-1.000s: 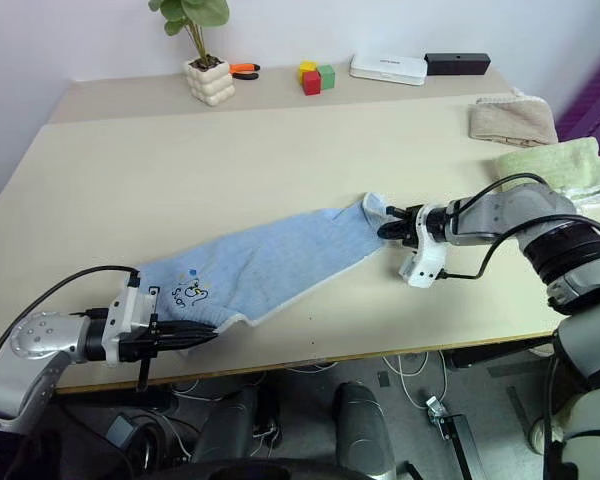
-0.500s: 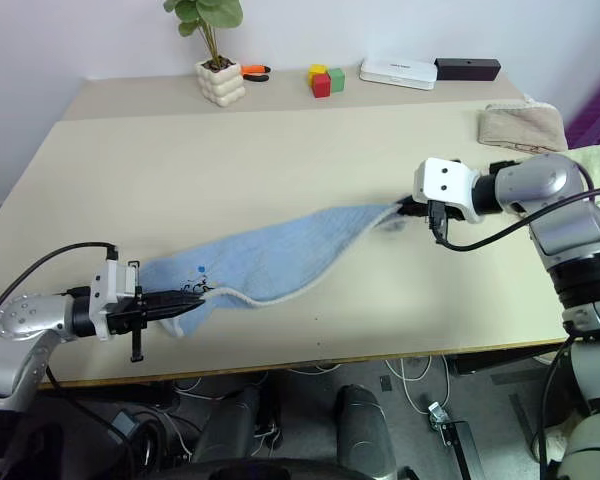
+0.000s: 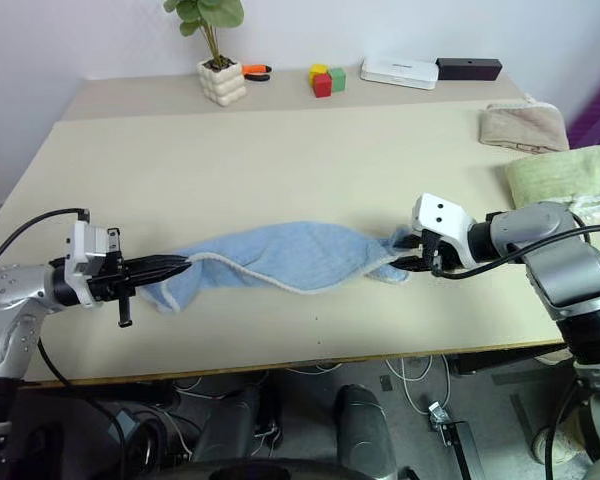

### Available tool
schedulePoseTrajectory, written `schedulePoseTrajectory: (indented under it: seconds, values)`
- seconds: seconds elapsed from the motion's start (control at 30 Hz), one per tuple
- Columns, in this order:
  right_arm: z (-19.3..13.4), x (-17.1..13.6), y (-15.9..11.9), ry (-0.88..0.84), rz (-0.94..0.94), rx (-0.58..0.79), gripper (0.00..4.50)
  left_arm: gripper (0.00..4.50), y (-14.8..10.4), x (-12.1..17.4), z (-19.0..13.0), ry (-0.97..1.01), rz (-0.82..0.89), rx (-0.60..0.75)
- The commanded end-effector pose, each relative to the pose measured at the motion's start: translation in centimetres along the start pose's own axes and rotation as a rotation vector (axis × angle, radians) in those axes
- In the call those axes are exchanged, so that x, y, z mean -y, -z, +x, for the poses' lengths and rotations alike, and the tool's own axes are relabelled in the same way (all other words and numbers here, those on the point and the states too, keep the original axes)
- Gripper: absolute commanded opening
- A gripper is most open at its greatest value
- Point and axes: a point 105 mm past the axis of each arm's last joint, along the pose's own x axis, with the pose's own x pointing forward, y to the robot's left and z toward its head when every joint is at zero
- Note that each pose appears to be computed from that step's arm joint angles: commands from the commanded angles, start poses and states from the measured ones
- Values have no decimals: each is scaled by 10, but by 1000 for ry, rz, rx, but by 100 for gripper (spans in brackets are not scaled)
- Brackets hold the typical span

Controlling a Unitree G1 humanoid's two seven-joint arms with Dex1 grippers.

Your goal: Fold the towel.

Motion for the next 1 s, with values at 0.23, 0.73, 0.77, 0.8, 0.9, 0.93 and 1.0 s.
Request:
schedulePoseTrajectory:
  seconds: [0.23, 0.73, 0.77, 0.8, 0.9, 0.93, 1.0]
  values:
    - [1, 9, -14, 78, -222, 6, 388, 0, -8, -2, 0, 10, 23, 1]
    - [13, 22, -13, 143, -524, -7, 151, 0, -8, 4, 3, 20, 17, -4]
    - [13, 22, -14, 144, -523, -2, 97, 0, -8, 4, 3, 20, 18, -5]
    - [14, 23, -14, 150, -539, -14, 44, 0, -8, 4, 3, 21, 18, -5]
    - [15, 28, -9, 165, -566, -47, 2, 0, -8, 5, 4, 25, 20, -5]
    - [14, 28, -8, 164, -571, -55, 2, 0, -8, 5, 4, 25, 19, -5]
    - [13, 31, -7, 173, -592, -71, 2, 0, -7, 5, 3, 24, 20, -9]
